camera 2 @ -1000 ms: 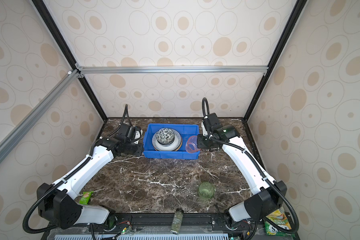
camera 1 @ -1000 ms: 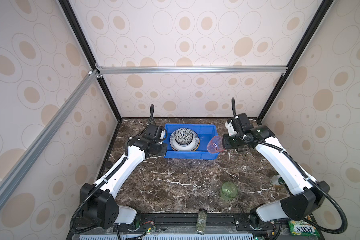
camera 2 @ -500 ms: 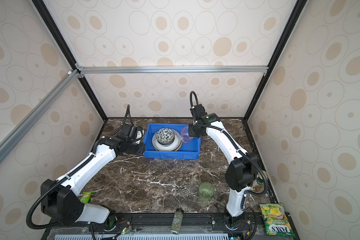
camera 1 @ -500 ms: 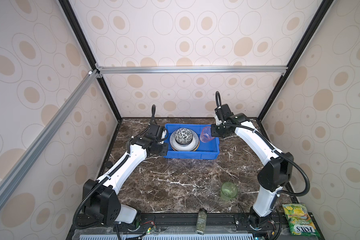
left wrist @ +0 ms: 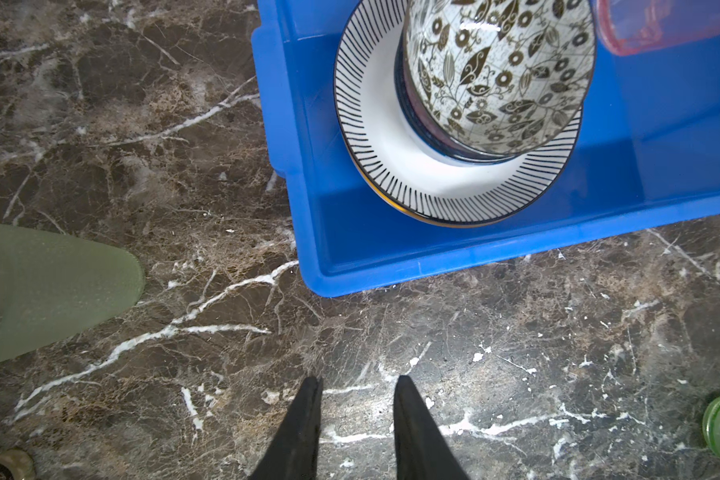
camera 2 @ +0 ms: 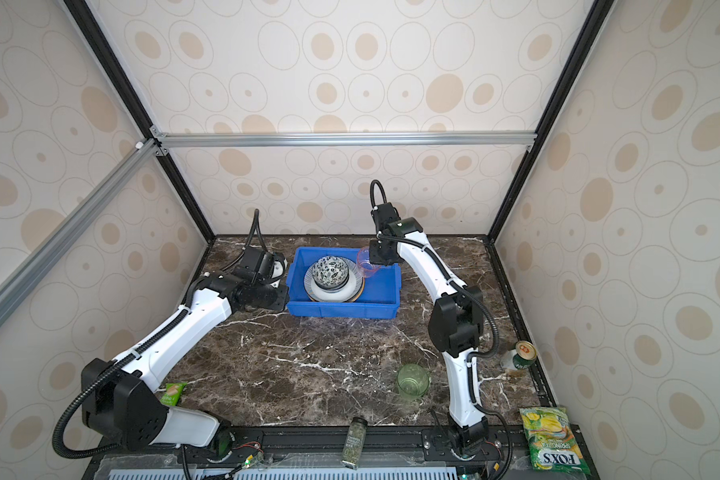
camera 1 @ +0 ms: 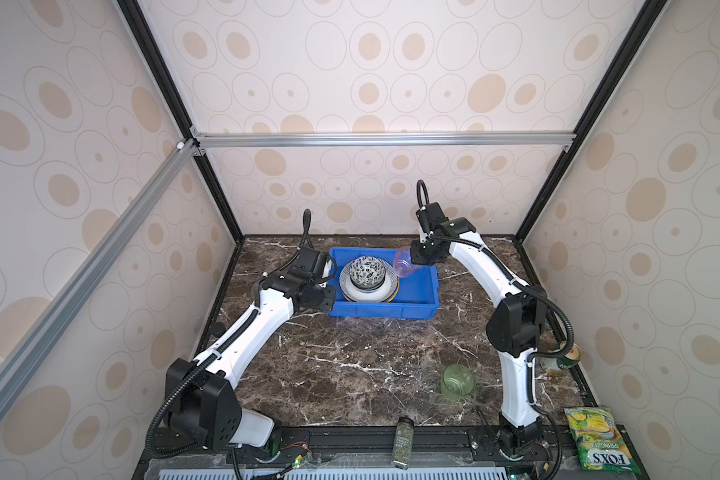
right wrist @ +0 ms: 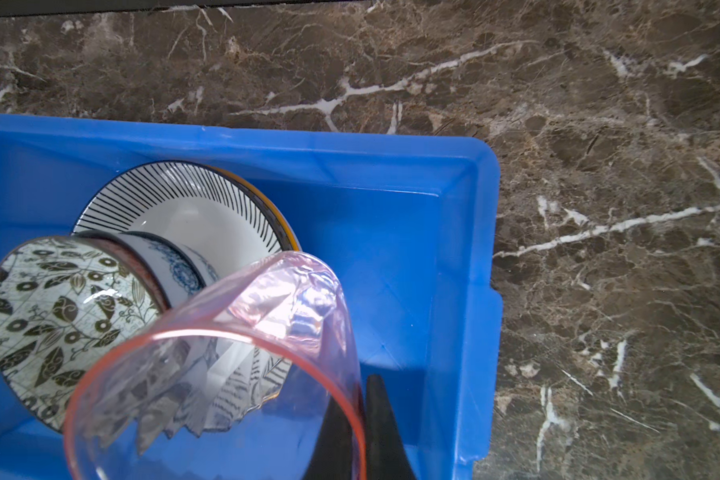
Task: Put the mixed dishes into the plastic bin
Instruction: 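Lift the pink cup and carry it over the bin with the right gripper, then lower the pink cup into the bin beside the plate and open the right gripper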
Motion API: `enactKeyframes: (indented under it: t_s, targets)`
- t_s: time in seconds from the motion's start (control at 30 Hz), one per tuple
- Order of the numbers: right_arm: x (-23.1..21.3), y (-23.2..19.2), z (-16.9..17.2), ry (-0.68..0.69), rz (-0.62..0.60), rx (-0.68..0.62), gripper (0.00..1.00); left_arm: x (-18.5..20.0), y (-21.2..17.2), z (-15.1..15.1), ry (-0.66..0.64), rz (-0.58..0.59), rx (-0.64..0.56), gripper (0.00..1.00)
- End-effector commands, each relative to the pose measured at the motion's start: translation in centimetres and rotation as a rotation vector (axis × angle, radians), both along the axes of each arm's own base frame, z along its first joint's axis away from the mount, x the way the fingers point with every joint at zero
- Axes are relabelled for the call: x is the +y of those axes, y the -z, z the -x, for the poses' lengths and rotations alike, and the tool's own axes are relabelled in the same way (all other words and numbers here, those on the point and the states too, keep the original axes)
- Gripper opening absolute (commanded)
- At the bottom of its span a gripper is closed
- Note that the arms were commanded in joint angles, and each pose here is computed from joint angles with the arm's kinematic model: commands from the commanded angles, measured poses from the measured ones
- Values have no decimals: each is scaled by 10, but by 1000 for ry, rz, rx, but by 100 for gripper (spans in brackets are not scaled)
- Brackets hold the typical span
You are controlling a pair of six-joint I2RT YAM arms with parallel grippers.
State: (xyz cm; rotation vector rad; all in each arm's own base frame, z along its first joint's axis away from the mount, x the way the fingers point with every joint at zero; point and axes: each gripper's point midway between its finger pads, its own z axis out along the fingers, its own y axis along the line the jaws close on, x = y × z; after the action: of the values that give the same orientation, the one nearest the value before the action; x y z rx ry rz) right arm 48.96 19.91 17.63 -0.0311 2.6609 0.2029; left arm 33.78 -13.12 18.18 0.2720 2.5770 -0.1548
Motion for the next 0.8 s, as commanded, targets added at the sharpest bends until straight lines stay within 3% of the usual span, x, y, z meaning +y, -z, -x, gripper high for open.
enactKeyframes:
  t_s: [0.0, 0.37, 0.77]
  targets:
    - [0, -2, -4, 9, 6, 2, 0, 4, 1, 5, 16, -32, 5, 31]
    - [-19, 13, -11, 37, 117, 19, 0, 6, 7, 3, 12, -32, 17, 31]
    - [-30, 45, -23, 62, 101, 93, 0, 6, 14, 4, 17, -36, 36, 31]
